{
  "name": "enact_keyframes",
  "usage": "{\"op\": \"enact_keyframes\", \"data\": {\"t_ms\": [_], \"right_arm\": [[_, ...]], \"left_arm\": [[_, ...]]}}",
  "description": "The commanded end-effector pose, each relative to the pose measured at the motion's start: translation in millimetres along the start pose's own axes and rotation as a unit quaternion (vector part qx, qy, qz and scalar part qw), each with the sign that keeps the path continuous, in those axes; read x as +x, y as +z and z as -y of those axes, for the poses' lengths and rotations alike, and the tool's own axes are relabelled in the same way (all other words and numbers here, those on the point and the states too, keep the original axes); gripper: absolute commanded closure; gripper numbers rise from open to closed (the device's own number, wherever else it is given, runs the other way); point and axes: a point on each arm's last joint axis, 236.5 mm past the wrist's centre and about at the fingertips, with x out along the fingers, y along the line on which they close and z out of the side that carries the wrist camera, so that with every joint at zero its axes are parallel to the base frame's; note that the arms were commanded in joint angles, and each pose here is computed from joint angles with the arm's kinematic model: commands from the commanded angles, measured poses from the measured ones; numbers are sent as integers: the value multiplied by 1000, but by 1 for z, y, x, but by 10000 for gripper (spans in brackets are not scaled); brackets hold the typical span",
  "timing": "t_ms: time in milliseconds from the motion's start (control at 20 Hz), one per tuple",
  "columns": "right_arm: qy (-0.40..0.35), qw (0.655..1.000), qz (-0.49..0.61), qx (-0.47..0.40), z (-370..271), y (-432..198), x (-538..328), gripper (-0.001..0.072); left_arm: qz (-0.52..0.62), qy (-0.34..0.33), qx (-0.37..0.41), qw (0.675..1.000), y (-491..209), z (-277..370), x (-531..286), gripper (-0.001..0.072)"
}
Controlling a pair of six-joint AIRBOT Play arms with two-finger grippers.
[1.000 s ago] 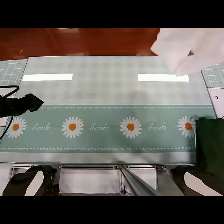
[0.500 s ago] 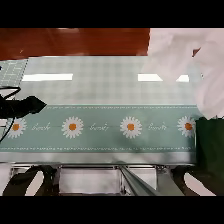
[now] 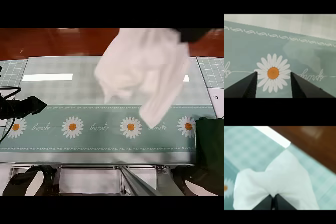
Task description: Fold the shirts.
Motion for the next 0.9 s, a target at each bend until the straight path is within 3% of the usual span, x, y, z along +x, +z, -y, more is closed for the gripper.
{"op": "enact_keyframes", "data": {"t_ms": [0,350,400,450,500,700,850], "right_arm": [[48,984,-170,-39,-33,-67,75,691],[101,938,-332,-14,-66,-161,218,689],[97,929,-357,-5,-64,-177,228,640],[86,921,-380,10,-60,-191,236,413],[80,916,-393,11,-55,-199,239,299],[31,931,-359,49,7,-174,202,302],[-63,936,-317,137,101,-169,127,305]], "left_arm": [[1,0,0,1000,0,0,0,201],[1,0,0,1000,0,0,0,201],[0,0,0,1000,0,0,0,201],[0,0,0,1000,0,0,0,201],[0,0,0,1000,0,0,0,201],[1,5,34,999,1,-2,0,201],[7,79,61,995,8,-41,-8,201]]}}
